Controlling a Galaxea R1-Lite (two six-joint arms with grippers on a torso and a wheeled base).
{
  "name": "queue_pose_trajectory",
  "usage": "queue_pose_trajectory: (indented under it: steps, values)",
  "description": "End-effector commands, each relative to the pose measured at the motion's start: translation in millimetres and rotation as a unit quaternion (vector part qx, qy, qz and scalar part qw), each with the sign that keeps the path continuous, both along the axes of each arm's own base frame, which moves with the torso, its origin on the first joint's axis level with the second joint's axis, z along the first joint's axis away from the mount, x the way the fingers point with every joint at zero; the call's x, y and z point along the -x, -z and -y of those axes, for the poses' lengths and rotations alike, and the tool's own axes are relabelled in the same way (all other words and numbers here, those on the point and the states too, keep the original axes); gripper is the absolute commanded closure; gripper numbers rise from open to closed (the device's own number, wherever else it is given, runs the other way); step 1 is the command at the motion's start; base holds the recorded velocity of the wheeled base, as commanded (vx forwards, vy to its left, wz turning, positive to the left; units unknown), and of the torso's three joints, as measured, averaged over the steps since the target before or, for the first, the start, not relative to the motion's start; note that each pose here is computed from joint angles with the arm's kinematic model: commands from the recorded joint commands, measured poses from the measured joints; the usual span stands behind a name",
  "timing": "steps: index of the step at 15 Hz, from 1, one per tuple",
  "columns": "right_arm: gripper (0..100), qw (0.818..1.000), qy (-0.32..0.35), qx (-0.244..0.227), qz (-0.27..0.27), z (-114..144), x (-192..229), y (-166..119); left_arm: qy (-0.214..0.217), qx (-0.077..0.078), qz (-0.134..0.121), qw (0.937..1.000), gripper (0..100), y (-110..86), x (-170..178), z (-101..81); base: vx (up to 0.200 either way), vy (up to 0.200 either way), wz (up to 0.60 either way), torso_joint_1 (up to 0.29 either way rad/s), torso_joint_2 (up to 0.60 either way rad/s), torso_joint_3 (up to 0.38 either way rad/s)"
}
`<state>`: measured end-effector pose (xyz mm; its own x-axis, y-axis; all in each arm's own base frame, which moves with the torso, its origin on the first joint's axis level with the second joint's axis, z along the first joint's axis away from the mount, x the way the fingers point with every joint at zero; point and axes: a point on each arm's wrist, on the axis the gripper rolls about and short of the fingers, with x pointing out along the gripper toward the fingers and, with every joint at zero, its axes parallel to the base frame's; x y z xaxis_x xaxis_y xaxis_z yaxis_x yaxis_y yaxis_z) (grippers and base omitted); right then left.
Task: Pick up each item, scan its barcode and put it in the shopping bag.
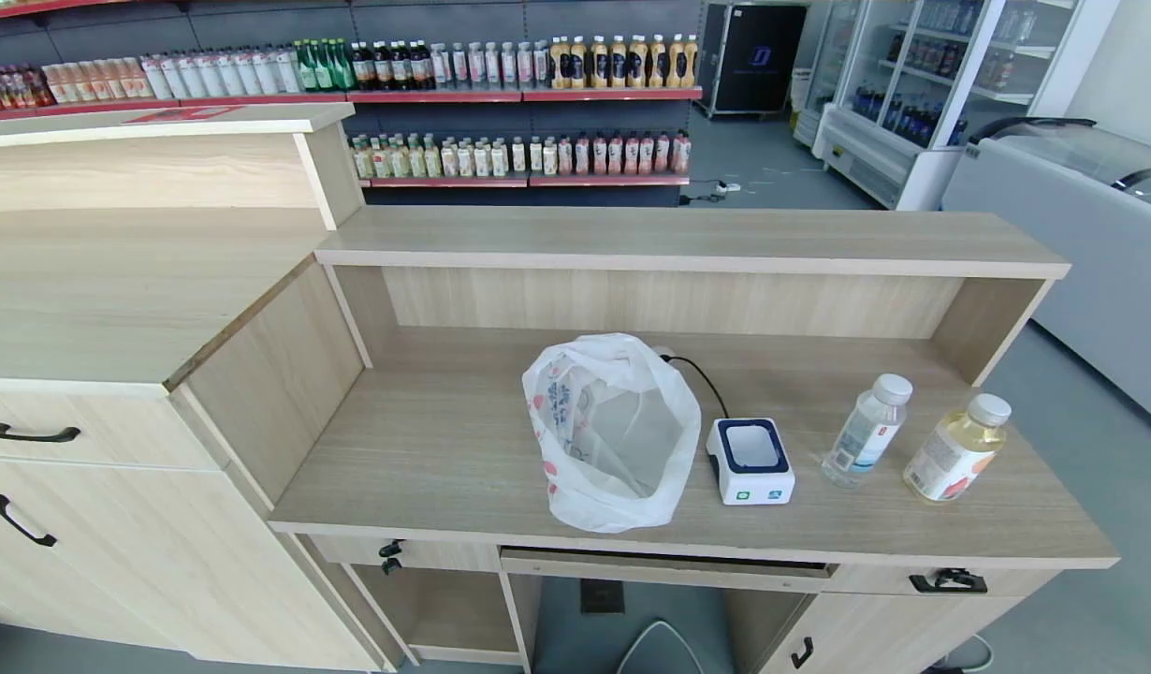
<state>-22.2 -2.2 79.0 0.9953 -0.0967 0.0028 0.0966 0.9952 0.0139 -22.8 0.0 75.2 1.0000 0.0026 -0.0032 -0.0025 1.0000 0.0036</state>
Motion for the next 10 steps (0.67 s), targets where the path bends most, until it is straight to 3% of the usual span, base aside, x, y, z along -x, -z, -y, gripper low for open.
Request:
queue_pose_trajectory:
  steps: [1,2,3,4,5,7,8,10]
  values:
    - [100,0.998,-0.055,-0.013,-0.009,0,-14,-78,0.000,0.000,0.000,1.0000,0,0.0,0,0.0,0.000,0.000,0.00,0.000,0.00,0.000]
    - [100,0.998,-0.063,-0.023,0.014,-4,-53,-146,0.000,0.000,0.000,1.0000,0,0.0,0,0.0,0.000,0.000,0.00,0.000,0.00,0.000]
    - [100,0.998,-0.049,-0.023,0.007,-5,-86,-168,0.000,0.000,0.000,1.0000,0,0.0,0,0.0,0.000,0.000,0.00,0.000,0.00,0.000]
    - [100,0.999,-0.048,-0.023,0.005,-7,-102,-176,0.000,0.000,0.000,1.0000,0,0.0,0,0.0,0.000,0.000,0.00,0.000,0.00,0.000]
    - [100,0.998,-0.045,-0.004,-0.046,-9,-134,-165,0.000,0.000,0.000,1.0000,0,0.0,0,0.0,0.000,0.000,0.00,0.000,0.00,0.000]
    - [100,0.997,-0.022,0.010,-0.073,-5,-170,-153,0.000,0.000,0.000,1.0000,0,0.0,0,0.0,0.000,0.000,0.00,0.000,0.00,0.000]
    - [0,0.997,-0.011,0.011,-0.081,-2,-189,-143,0.000,0.000,0.000,1.0000,0,0.0,0,0.0,0.000,0.000,0.00,0.000,0.00,0.000]
    - [0,0.993,0.025,0.009,-0.119,12,-217,-120,0.000,0.000,0.000,1.0000,0,0.0,0,0.0,0.000,0.000,0.00,0.000,0.00,0.000]
